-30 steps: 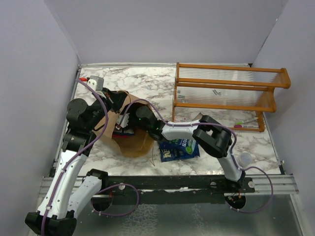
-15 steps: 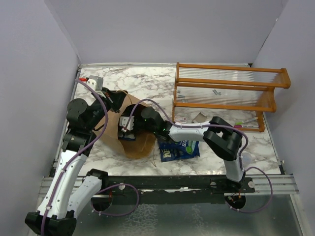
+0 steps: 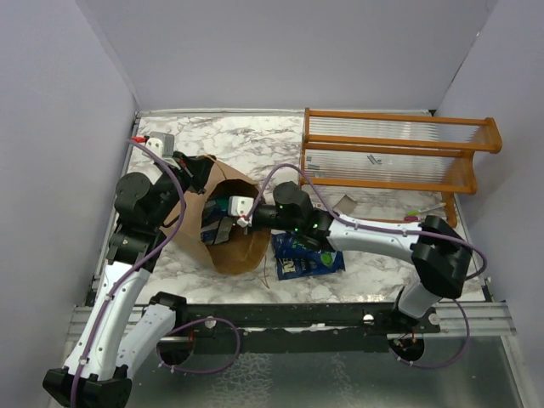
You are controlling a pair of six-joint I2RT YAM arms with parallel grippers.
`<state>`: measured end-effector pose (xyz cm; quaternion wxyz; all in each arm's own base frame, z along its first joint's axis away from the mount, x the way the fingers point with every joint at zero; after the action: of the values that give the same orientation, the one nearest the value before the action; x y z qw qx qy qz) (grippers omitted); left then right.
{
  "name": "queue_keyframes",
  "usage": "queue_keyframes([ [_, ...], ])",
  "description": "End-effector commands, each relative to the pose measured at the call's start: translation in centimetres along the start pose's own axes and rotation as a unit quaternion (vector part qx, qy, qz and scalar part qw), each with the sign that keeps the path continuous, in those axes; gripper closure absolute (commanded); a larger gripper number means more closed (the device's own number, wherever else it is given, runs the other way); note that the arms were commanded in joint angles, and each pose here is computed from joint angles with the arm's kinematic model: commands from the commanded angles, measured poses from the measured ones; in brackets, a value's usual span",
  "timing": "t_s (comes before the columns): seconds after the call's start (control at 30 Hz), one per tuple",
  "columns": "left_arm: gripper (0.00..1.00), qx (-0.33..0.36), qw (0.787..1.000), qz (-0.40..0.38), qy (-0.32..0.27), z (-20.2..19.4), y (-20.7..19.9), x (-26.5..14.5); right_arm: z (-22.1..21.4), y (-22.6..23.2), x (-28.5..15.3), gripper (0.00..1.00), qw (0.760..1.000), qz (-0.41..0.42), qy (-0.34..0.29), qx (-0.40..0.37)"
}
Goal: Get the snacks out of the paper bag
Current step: Take out the snack from the paper bag, then place the snack at the center of the board.
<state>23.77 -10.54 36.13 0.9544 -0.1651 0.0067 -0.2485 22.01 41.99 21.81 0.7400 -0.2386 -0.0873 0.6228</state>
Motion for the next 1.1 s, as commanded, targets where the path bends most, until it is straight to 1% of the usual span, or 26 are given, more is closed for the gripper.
queue_keyframes([
  [0.0,1.00,-0.003,1.000,0.020,-0.020,0.6,0.3,-0.3,3.5,0.5,-2.9,0.99,0.999,0.021,-0.034,0.020],
  [0.2,1.00,-0.001,0.999,0.036,-0.024,0.5,0.8,-0.4,5.5,0.9,-6.8,0.99,0.999,0.024,-0.035,0.034],
  [0.4,1.00,-0.007,0.999,0.040,-0.021,0.1,1.0,0.0,9.0,0.3,-11.6,0.99,0.999,0.016,-0.039,0.035],
  [0.6,1.00,-0.002,0.999,0.045,-0.023,0.2,1.2,0.1,10.6,-1.4,-17.9,0.99,0.995,-0.080,-0.005,0.052],
  [0.73,1.00,0.000,0.998,0.052,-0.021,0.1,1.5,0.2,11.0,-2.6,-21.8,0.99,0.985,-0.158,0.017,0.071],
  [0.8,1.00,-0.001,0.998,0.052,-0.020,0.0,1.5,0.3,10.5,-3.2,-23.1,0.99,0.973,-0.205,0.035,0.100],
  [0.87,1.00,-0.001,0.998,0.052,-0.018,-0.1,1.6,0.4,9.3,-3.8,-23.8,0.99,0.951,-0.264,0.061,0.148],
  [0.9,1.00,-0.001,0.999,0.051,-0.018,-0.1,1.6,0.5,8.5,-4.0,-24.0,0.99,0.936,-0.295,0.080,0.177],
  [1.0,1.00,-0.001,0.999,0.050,-0.020,0.1,1.5,0.6,6.2,-4.3,-24.2,0.99,0.877,-0.376,0.141,0.265],
  [1.07,1.00,-0.001,0.999,0.049,-0.019,0.1,1.5,0.7,4.9,-3.8,-24.0,0.99,0.842,-0.402,0.172,0.315],
])
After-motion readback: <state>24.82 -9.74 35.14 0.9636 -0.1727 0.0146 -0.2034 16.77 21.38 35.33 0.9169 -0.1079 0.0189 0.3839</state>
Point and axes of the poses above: each gripper's point midway between its finger pads, its own x axis out along the fingers, its own y axis along the line the jaws close on, z = x × y, the point moved 5 cm from there along -x, back along the fingers, and after that the axes turned 1 degree about x, right-handed, at the moved point
